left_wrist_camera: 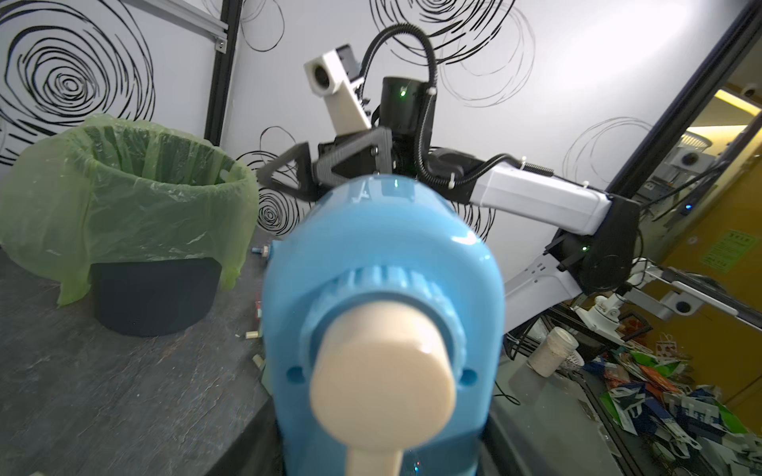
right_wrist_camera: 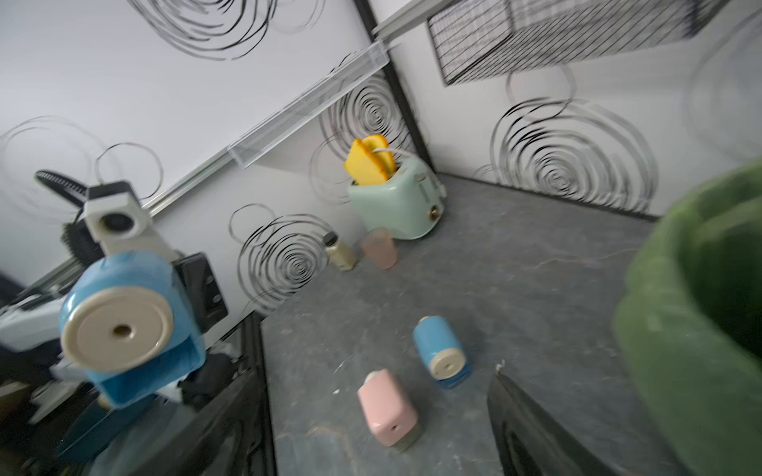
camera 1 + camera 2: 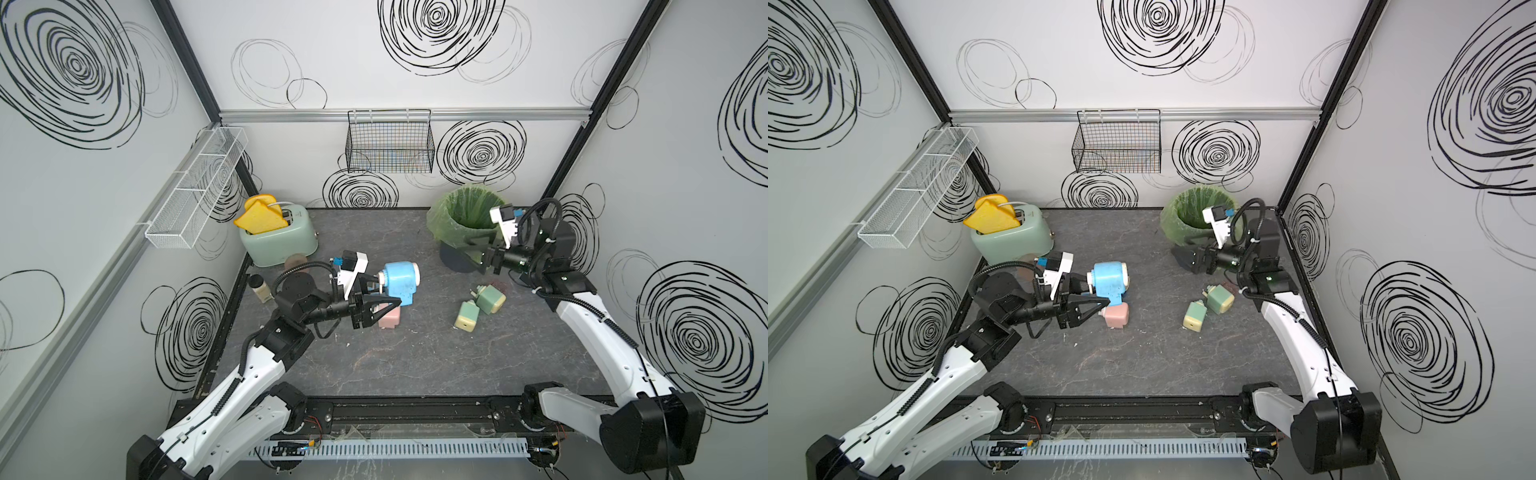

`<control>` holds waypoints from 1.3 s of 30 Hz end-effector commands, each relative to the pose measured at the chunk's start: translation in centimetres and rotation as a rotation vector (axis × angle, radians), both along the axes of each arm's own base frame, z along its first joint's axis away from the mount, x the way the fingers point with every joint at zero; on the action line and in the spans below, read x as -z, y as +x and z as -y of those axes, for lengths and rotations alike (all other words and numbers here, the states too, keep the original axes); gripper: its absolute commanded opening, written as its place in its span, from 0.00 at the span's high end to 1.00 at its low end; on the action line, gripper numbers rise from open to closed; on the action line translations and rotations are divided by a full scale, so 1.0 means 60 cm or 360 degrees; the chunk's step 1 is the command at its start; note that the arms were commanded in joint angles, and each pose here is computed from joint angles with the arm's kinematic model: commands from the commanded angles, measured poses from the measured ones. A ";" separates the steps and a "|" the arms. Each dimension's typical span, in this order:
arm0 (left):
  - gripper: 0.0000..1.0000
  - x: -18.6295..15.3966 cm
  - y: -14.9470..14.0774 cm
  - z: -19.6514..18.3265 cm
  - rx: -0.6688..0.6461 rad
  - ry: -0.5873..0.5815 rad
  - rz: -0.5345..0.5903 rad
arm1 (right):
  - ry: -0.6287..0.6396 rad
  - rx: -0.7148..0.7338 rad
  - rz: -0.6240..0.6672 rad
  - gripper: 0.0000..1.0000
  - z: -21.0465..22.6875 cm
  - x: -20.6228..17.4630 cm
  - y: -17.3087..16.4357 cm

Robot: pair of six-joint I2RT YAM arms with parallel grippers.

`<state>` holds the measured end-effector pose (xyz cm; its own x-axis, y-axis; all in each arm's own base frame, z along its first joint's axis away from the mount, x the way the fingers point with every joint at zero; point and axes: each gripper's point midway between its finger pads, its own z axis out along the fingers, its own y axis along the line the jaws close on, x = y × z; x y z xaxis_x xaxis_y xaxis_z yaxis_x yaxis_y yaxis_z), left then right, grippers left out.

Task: Take out the pencil sharpener tray and clean the shavings
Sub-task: Place the pencil sharpener at the center of the board.

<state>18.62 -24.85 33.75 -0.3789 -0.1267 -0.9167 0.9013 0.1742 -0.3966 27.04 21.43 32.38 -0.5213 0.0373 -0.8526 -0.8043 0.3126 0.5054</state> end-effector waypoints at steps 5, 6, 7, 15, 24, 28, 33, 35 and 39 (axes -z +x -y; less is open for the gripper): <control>0.65 -0.062 -0.054 0.009 0.0333 -0.0212 0.0188 | 0.0201 -0.0449 0.0376 0.01 -0.063 -0.041 -0.197; 0.65 -0.062 -0.059 0.010 0.0365 -0.0212 0.0195 | 0.0232 -0.0444 0.0388 0.01 -0.061 -0.046 -0.203; 0.65 -0.060 -0.063 0.011 0.0387 -0.0206 0.0199 | 0.0245 -0.0450 0.0376 0.01 -0.061 -0.046 -0.206; 0.65 -0.032 -0.088 0.042 0.0534 -0.0095 0.0200 | 0.0325 -0.0530 0.0177 0.01 -0.077 -0.065 -0.195; 0.65 -0.012 -0.072 0.051 0.0460 -0.0036 0.0158 | 0.0371 -0.0664 0.0168 0.01 -0.090 -0.092 -0.227; 0.65 -0.008 -0.070 0.053 0.0467 -0.0027 0.0144 | 0.0371 -0.0692 0.0143 0.01 -0.104 -0.088 -0.228; 0.65 -0.006 -0.067 0.052 0.0440 -0.0025 0.0151 | 0.0380 -0.0743 0.0145 0.00 -0.124 -0.094 -0.238; 0.65 -0.006 -0.065 0.053 0.0437 -0.0022 0.0150 | 0.0379 -0.0750 0.0137 0.06 -0.132 -0.094 -0.238; 0.66 0.000 -0.063 0.055 0.0440 -0.0013 0.0132 | 0.0387 -0.0738 0.0130 0.20 -0.139 -0.097 -0.236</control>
<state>14.80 -28.10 31.73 -0.3965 0.0051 -0.9180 0.9153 -0.0757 -0.3957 13.11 29.71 36.05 -0.5075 -0.0250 -0.8613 -0.8445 -0.1840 0.5029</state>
